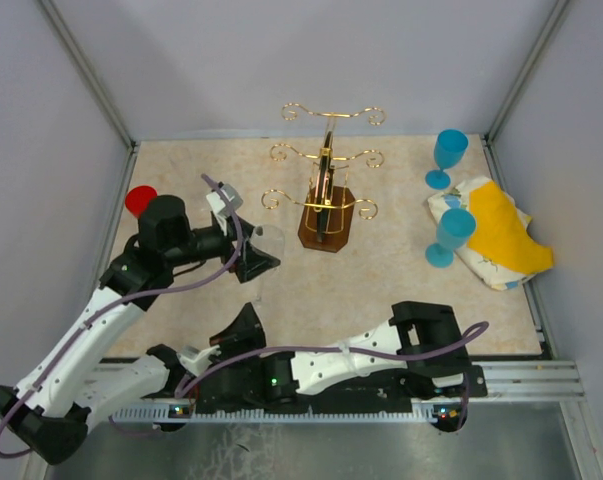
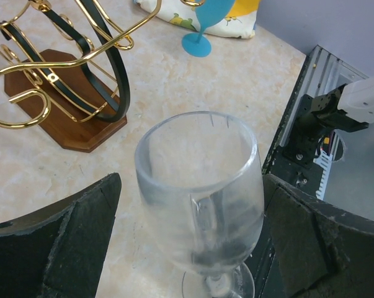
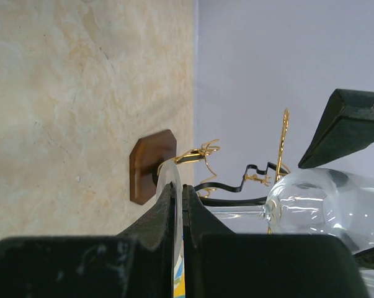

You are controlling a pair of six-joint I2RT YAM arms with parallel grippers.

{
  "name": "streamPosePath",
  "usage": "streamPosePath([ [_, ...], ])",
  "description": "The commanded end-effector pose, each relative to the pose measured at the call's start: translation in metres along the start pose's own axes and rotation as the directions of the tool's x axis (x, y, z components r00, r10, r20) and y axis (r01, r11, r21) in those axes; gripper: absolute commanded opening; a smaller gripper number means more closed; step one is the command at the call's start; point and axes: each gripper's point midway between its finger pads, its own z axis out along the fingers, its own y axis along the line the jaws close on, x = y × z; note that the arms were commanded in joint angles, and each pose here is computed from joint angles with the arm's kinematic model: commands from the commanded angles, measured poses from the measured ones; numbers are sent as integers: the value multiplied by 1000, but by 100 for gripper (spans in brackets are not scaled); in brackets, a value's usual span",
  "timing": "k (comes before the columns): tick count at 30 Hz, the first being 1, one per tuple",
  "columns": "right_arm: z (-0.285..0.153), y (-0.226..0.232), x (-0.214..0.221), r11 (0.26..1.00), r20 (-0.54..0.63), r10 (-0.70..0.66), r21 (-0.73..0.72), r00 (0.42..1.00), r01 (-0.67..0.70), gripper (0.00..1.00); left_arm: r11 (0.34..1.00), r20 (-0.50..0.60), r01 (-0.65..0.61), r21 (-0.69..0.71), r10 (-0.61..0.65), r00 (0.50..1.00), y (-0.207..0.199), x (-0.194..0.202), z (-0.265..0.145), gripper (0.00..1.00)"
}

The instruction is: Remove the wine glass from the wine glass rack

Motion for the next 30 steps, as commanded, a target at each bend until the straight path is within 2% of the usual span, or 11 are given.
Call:
streamPosePath([
  [1, -1, -26, -15, 998, 7, 25, 51, 1000, -25, 0, 1000, 5, -3, 23, 2, 1000, -5, 0, 6, 100],
  [6, -1, -28, -17, 998, 12, 22, 57, 1000, -22, 0, 999, -17, 13, 37, -13, 1000, -8, 7, 11, 97],
  [9, 0, -27, -16, 998, 5, 17, 60, 1000, -18, 0, 1000, -19, 18, 21, -18, 1000, -7, 9, 12, 85],
  [16, -1, -27, -10, 998, -9, 13, 68, 1000, -12, 0, 999, -9, 36, 7, -36, 999, -5, 4, 13, 68],
  [20, -1, -26, -6, 997, -21, 14, 74, 1000, -13, 0, 999, -8, 48, 8, -48, 999, -6, 2, 14, 64],
  [21, -1, -25, -4, 997, -27, 16, 77, 1000, -14, 3, 999, -6, 47, 7, -47, 999, -6, 1, 14, 63],
  [27, -6, -24, 13, 995, -65, 56, 88, 996, -50, 83, 998, 9, 40, -42, -39, 999, 1, -1, 12, 62],
  [29, -9, -24, 23, 994, -87, 72, 88, 994, -64, 98, 997, 14, 34, -66, -33, 999, 5, -2, 11, 61],
  [30, -11, -23, 30, 994, -101, 77, 87, 992, -68, 99, 997, 18, 31, -77, -29, 999, 7, -2, 10, 61],
])
